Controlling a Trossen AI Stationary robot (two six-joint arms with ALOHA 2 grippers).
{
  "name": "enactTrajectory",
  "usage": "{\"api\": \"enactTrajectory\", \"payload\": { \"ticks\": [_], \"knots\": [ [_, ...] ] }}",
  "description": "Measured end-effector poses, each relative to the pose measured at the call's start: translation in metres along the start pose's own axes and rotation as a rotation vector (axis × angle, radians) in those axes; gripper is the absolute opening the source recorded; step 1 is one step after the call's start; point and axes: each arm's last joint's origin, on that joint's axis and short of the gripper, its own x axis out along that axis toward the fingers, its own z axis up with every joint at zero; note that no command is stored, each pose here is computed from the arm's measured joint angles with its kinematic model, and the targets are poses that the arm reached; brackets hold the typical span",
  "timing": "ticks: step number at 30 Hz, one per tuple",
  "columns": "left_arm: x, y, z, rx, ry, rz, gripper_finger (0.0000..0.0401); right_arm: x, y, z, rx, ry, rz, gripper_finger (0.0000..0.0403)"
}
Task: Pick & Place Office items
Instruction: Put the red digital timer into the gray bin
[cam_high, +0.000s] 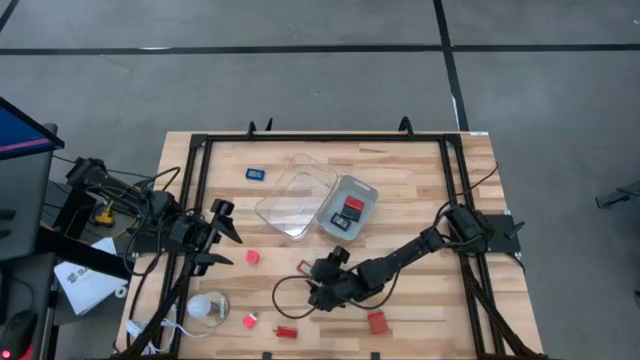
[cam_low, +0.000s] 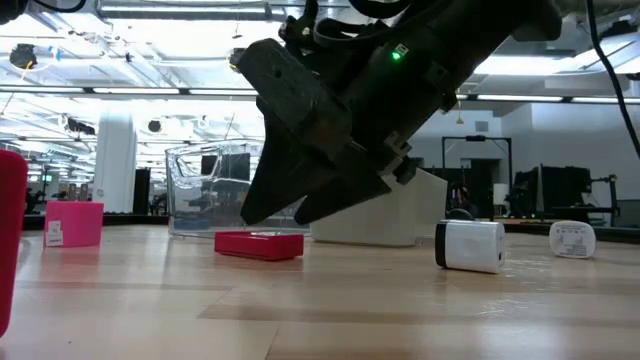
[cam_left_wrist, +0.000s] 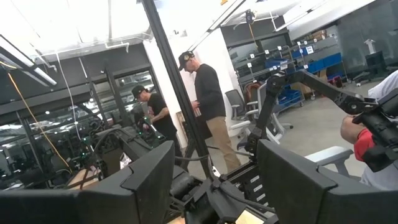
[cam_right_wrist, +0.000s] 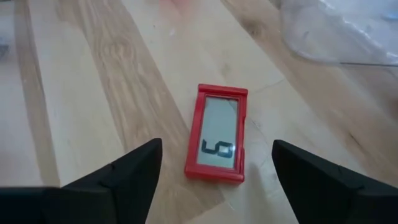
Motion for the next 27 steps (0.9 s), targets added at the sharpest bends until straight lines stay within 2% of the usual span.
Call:
{"api": "enactTrajectory", "payload": {
  "ticks": [16,27],
  "knots": [
    [0.000,0.000,0.000,0.000,0.000,0.000,0.0227,0.013,-0.011,0.004,0.038,0.131,0.075,0.0291],
    [0.000,0.000,0.000,0.000,0.000,0.000,0.0227,0.015,-0.014,0.006,0.059,0.147,0.080,0.0237]
  ]
}}
